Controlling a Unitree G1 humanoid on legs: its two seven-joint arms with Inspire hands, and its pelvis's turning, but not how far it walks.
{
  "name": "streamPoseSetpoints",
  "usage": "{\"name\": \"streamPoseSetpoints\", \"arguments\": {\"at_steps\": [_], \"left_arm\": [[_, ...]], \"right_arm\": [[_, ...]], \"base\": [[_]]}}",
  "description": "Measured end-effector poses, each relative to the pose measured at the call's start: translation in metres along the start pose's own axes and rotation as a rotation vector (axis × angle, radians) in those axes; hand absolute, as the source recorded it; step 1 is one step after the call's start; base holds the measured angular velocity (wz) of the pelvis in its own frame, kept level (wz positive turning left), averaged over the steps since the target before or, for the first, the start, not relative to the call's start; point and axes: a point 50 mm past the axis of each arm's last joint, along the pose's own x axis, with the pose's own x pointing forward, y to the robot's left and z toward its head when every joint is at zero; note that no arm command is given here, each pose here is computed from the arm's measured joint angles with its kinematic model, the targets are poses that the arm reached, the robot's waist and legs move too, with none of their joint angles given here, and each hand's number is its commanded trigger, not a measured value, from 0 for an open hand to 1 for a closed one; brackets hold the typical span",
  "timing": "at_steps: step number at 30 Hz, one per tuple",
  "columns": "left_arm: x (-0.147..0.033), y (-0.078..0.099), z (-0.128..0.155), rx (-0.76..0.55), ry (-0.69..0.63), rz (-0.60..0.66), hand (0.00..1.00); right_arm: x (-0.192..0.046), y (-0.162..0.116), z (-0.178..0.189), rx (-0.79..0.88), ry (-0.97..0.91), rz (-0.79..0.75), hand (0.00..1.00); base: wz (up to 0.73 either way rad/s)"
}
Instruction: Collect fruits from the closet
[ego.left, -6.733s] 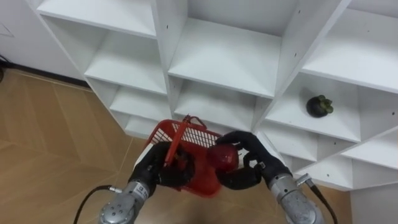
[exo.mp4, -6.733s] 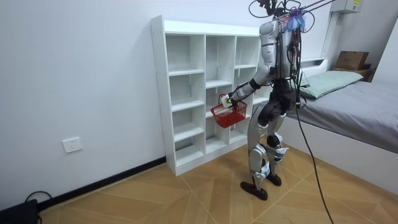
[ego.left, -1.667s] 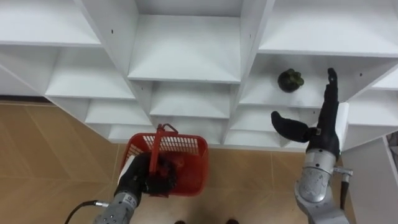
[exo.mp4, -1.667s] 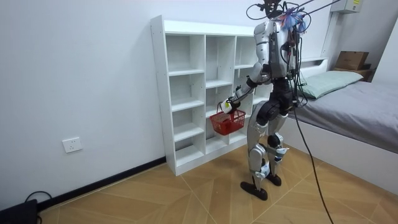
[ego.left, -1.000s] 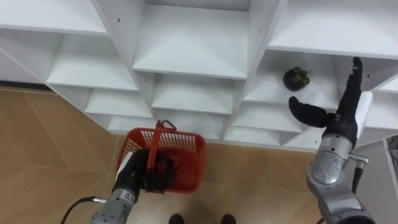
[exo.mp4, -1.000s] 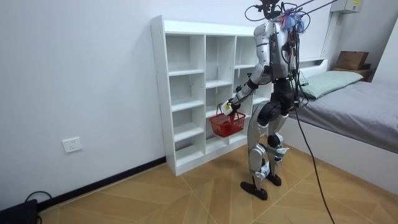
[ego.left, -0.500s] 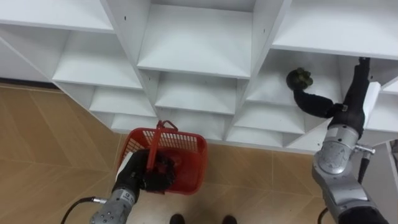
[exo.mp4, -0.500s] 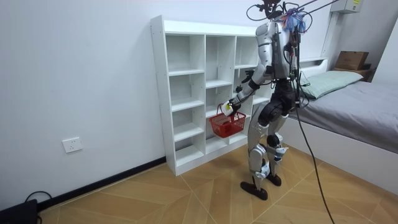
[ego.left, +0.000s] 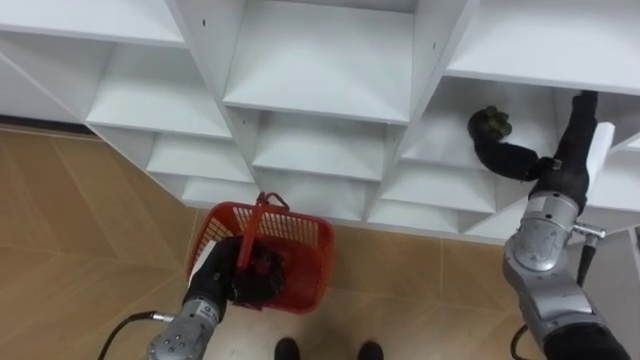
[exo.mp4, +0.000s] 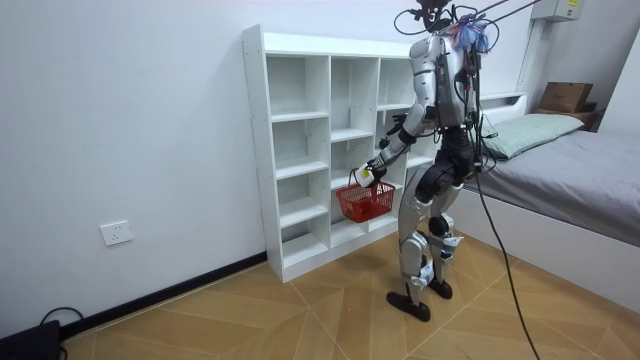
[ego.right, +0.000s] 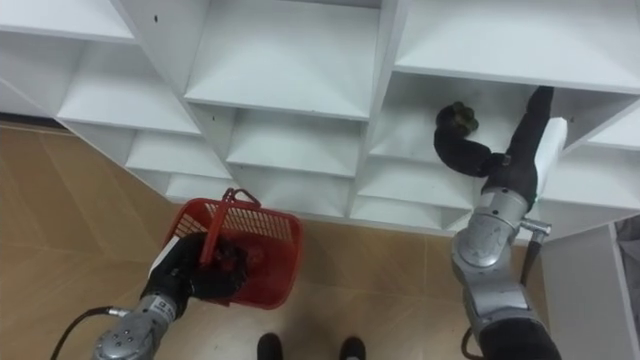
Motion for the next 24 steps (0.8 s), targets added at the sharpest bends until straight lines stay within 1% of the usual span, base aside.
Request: {"name": "streamPoseSetpoints", "arguments": {"at_steps": [5,10,16,24], "left_arm": [[0.001,0.0,0.001,0.003,-0.003,-0.002,1.0],[0.007,-0.002,0.007,0.024,-0.01,-0.024,1.0],[0.006,-0.004,0.004,0.048,0.006,-0.044,1.0],[0.005,-0.005,-0.004,0.063,0.049,-0.05,1.0]], "right_arm": [[0.008,0.003,0.002,0.014,0.026,0.01,0.0],[0.013,0.001,0.002,0.005,0.03,0.015,0.0],[0.019,-0.006,-0.003,0.022,0.087,0.006,0.0],[0.024,-0.005,-0.001,0.02,0.106,0.022,0.0]], "base": [[0.0],[0.0],[0.02],[0.0]]}}
